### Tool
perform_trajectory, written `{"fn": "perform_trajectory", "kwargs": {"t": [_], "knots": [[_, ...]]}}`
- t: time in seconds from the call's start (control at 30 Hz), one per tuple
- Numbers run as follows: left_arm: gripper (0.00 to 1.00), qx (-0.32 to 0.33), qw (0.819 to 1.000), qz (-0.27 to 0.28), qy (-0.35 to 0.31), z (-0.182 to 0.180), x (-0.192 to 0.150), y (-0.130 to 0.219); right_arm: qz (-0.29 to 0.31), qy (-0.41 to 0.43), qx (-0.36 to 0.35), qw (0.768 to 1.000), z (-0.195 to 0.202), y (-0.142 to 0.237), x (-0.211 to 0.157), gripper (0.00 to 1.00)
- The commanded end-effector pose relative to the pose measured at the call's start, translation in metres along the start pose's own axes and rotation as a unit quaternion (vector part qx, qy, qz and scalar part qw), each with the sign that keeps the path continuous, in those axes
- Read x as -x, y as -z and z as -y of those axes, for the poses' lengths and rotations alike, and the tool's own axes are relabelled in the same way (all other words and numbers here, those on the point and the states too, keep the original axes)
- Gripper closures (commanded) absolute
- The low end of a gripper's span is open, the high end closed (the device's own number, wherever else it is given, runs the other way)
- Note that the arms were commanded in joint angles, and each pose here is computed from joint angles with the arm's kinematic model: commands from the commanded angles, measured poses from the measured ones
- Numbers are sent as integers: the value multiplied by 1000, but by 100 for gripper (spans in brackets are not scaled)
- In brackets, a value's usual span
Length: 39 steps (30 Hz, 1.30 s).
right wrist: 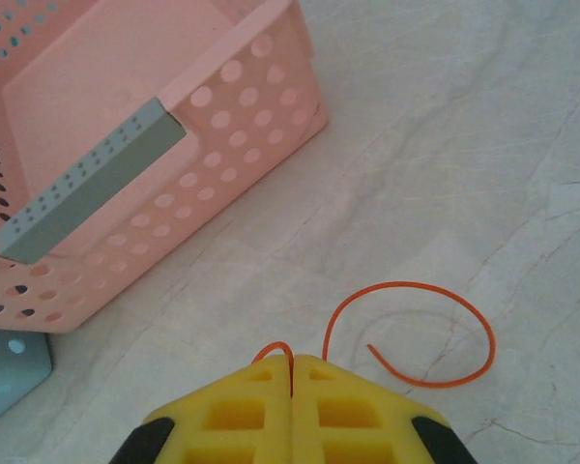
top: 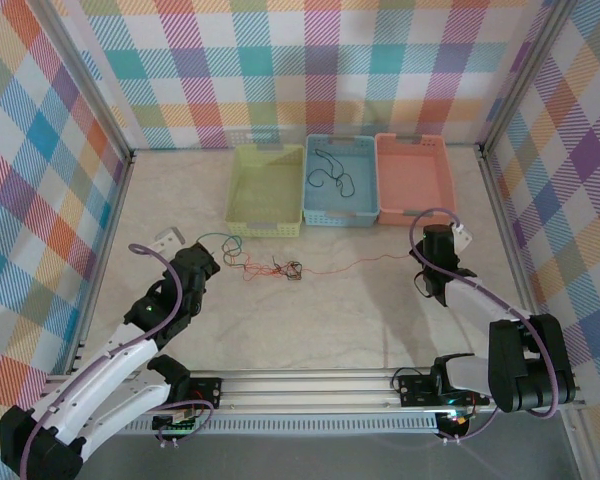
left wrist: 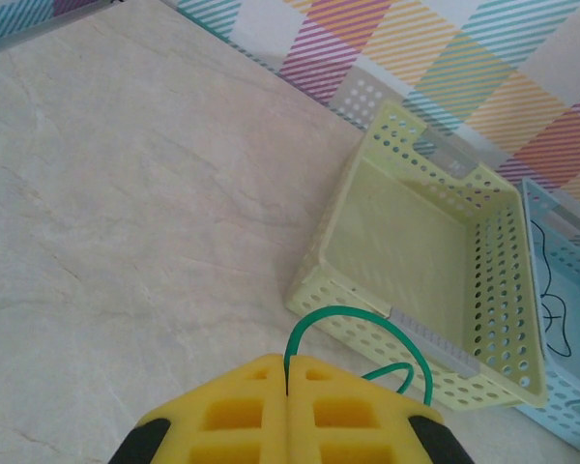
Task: Untangle the cables
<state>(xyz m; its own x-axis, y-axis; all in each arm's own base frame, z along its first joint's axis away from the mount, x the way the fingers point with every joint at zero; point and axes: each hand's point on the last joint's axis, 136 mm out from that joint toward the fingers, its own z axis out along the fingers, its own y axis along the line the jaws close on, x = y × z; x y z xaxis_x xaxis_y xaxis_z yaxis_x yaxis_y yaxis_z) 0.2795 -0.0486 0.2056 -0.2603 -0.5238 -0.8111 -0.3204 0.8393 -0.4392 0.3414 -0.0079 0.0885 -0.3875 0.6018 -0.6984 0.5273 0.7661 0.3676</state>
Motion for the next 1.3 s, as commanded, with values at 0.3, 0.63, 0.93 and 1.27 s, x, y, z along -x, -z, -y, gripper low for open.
{"fn": "perform_trajectory", "kwargs": {"t": [0.3, 0.63, 0.93, 1.27], "knots": [[100, -6, 1000, -1, -5, 5, 1, -4, 40, 32, 57, 997, -29, 23, 26, 64], [100, -6, 1000, -13, -14, 10, -4, -9, -21, 207, 299, 931, -156, 53, -24, 60], [100, -6, 1000, -17, -17, 11, -5, -11, -109, 430, 538, 717, -235, 133, -149, 51], [100, -6, 1000, -19, -19, 12, -6, -11, -220, 554, 577, 559, -224, 166, -251, 36]]}}
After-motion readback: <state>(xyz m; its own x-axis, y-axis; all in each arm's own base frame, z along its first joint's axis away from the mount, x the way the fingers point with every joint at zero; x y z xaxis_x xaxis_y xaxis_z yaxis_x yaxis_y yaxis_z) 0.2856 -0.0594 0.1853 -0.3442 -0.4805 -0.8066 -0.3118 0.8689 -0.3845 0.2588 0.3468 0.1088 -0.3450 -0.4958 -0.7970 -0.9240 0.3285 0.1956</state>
